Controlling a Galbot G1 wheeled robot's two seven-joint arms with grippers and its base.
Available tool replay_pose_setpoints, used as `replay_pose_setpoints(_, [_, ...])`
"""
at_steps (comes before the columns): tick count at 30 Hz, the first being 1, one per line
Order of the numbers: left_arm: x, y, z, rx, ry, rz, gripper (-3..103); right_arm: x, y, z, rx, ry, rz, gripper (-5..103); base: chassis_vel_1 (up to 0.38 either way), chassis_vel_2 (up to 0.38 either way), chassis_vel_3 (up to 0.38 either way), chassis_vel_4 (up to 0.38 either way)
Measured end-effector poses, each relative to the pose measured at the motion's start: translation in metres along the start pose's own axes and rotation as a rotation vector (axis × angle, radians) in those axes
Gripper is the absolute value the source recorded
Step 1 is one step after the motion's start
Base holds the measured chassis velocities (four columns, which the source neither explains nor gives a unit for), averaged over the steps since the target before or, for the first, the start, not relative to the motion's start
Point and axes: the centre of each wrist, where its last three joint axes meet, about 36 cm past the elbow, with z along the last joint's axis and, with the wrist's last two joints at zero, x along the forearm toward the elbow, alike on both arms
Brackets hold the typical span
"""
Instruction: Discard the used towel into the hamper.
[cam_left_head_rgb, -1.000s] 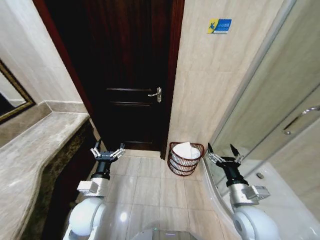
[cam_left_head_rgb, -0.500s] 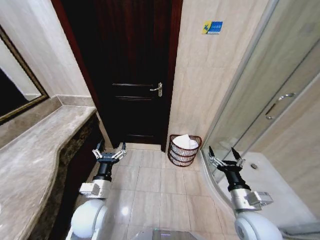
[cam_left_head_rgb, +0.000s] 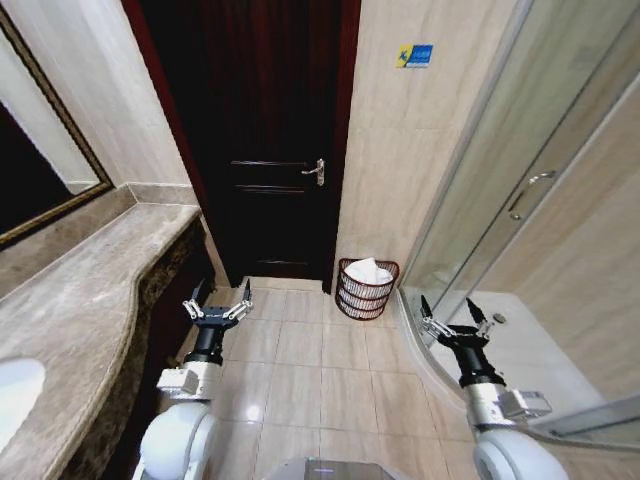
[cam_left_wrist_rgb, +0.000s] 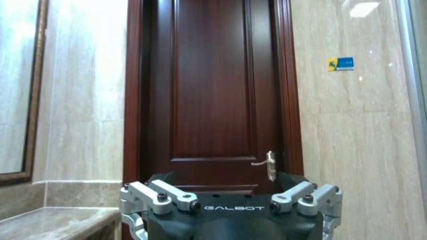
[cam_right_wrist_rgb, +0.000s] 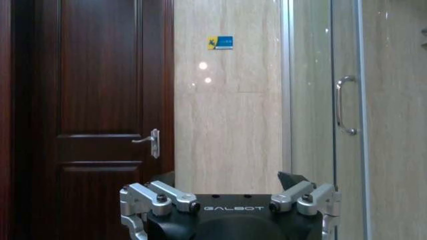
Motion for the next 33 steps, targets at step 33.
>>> replay_pose_setpoints(33, [0.004, 0.000, -0.002, 0.004, -0.033, -0.013, 100, 0.003, 0.004, -0.010, -0.011, -0.026, -0.001, 100, 0.106, -0.098, -0.103, 0.107])
